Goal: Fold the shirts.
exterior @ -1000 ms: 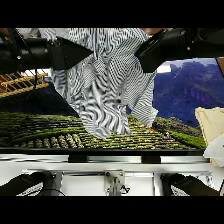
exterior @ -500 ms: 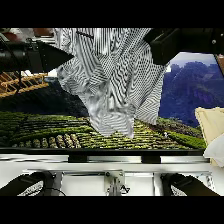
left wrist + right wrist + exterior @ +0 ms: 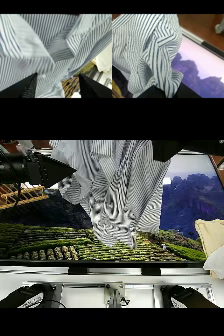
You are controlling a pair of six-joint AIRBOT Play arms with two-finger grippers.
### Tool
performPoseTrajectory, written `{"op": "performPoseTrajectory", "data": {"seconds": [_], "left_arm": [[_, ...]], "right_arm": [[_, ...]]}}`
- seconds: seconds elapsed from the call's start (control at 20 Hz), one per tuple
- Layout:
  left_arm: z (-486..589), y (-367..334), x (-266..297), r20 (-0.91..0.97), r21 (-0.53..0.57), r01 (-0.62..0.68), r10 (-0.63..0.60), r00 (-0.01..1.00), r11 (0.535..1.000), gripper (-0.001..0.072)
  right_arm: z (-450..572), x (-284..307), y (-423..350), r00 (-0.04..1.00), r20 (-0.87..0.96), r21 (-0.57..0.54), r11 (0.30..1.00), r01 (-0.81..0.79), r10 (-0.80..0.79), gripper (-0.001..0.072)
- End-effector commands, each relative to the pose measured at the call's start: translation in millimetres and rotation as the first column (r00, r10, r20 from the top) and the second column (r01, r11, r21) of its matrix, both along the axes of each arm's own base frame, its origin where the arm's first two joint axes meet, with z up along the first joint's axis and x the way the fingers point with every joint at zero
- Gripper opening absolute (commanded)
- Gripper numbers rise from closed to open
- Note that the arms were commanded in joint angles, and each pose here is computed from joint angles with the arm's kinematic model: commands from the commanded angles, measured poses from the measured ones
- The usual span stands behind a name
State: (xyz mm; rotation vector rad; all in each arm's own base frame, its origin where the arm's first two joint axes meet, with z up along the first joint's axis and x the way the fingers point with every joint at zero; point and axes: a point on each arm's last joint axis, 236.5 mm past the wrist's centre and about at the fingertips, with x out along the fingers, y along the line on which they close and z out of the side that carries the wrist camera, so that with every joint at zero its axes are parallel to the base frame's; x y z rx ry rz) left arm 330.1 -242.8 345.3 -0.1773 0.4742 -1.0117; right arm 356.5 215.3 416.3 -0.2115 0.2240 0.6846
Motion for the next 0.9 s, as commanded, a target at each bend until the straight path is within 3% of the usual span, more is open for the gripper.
{"op": "performPoseTrajectory", "data": {"seconds": [0.0, 0.15, 0.25, 0.4, 0.65, 0.85], "left_arm": [[5, 1, -4, 0.015, -0.001, -0.001, 0.001, 1.0, 1.0, 0.062], [13, 3, -12, 0.038, -0.005, 0.0, 0.0, 0.999, 1.0, 0.0619], [19, 4, -18, 0.055, -0.008, 0.0, 0.0, 0.998, 1.0, 0.0619], [26, 5, -25, 0.072, -0.012, 0.0, 0.001, 0.997, 1.0, 0.0619], [19, 11, -19, 0.083, 0.03, -0.029, 0.027, 0.996, 0.999, 0.0618], [3, 25, -7, 0.077, 0.105, -0.095, 0.088, 0.993, 0.99, 0.0618]], "right_arm": [[10, 25, -34, 0.983, 0.074, -0.023, 0.986, 0.168, -0.166, 0.0074], [22, 48, -89, 0.907, 0.174, -0.074, 0.913, 0.4, -0.383, 0.0074], [41, 57, -134, 0.802, 0.274, -0.079, 0.819, 0.569, -0.531, 0.0074], [68, 57, -210, 0.607, 0.349, 0.008, 0.65, 0.76, -0.714, 0.0074], [73, 34, -343, 0.331, 0.286, 0.112, 0.374, 0.921, -0.899, 0.0074], [80, 6, -392, 0.21, 0.315, 0.1, 0.253, 0.962, -0.926, 0.0074]]}}
